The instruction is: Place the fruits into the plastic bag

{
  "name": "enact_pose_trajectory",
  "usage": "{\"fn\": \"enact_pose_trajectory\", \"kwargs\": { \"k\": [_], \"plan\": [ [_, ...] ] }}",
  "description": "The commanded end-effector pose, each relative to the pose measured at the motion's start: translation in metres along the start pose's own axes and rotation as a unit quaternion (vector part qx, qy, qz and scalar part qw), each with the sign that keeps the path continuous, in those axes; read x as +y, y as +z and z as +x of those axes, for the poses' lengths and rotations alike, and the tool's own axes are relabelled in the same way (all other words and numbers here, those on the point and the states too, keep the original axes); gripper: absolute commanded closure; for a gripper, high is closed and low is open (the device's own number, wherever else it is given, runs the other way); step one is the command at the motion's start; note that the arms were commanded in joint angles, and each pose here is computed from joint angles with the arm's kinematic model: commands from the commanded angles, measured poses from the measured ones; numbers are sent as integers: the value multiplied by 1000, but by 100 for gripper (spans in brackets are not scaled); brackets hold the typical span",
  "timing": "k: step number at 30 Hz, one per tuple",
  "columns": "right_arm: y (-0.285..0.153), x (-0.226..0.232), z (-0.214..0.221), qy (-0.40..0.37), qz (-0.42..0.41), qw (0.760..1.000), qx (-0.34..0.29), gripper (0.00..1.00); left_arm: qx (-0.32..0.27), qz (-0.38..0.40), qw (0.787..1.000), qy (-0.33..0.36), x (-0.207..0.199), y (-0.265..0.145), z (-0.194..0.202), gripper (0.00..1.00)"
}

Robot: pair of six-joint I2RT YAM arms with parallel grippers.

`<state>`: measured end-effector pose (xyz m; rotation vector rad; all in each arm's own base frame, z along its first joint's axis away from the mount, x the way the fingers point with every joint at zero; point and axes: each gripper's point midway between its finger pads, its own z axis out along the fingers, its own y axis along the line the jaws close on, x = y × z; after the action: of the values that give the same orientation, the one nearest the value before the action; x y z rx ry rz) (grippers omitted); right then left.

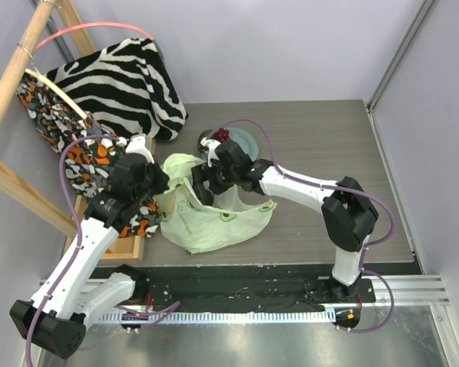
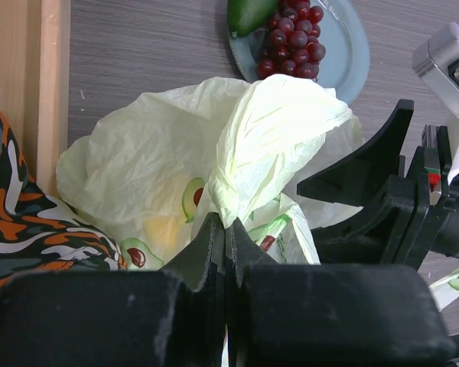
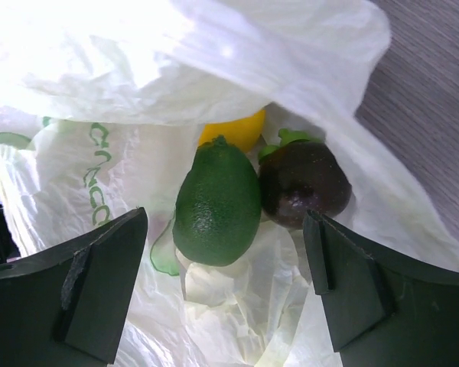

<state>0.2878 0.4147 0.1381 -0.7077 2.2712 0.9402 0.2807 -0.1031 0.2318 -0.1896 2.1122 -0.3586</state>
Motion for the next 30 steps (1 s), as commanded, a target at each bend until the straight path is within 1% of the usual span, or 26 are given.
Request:
{"fn": "enact_pose_trajectory", "kwargs": {
  "k": [1,11,16,18,21,22,25,26,28,30],
  "plan": [
    [-18,15,-30,-6,-21,998,-51,8,-20,1,1000,-9,-1,-1,-10,100],
    [-48,30,-47,-28,-42,996,-76,14,-18,-5,1000,-8,2,0,-8,100],
    [-59,27,-48,-32,-23,996,-80,18,-14,-4,1000,-6,1,2,-6,100],
    [-73,30,-57,-35,-15,994,-100,19,-10,-8,1000,-3,4,1,-3,100],
    [-94,27,-81,-36,15,989,-145,21,-7,-27,1000,5,13,0,2,100],
    [-99,26,-92,-31,20,987,-159,21,-14,-33,999,4,17,-3,1,100],
    [-108,6,-114,8,40,983,-177,23,-24,-50,998,8,28,-5,6,100],
    [-111,-8,-121,23,52,981,-183,25,-28,-50,998,8,29,-8,7,100],
    [-107,-22,-129,34,65,980,-183,26,-26,-58,998,13,34,-9,10,100],
    [-111,-36,-144,37,89,976,-197,26,-18,-71,997,17,40,-10,15,100]
  ]
}}
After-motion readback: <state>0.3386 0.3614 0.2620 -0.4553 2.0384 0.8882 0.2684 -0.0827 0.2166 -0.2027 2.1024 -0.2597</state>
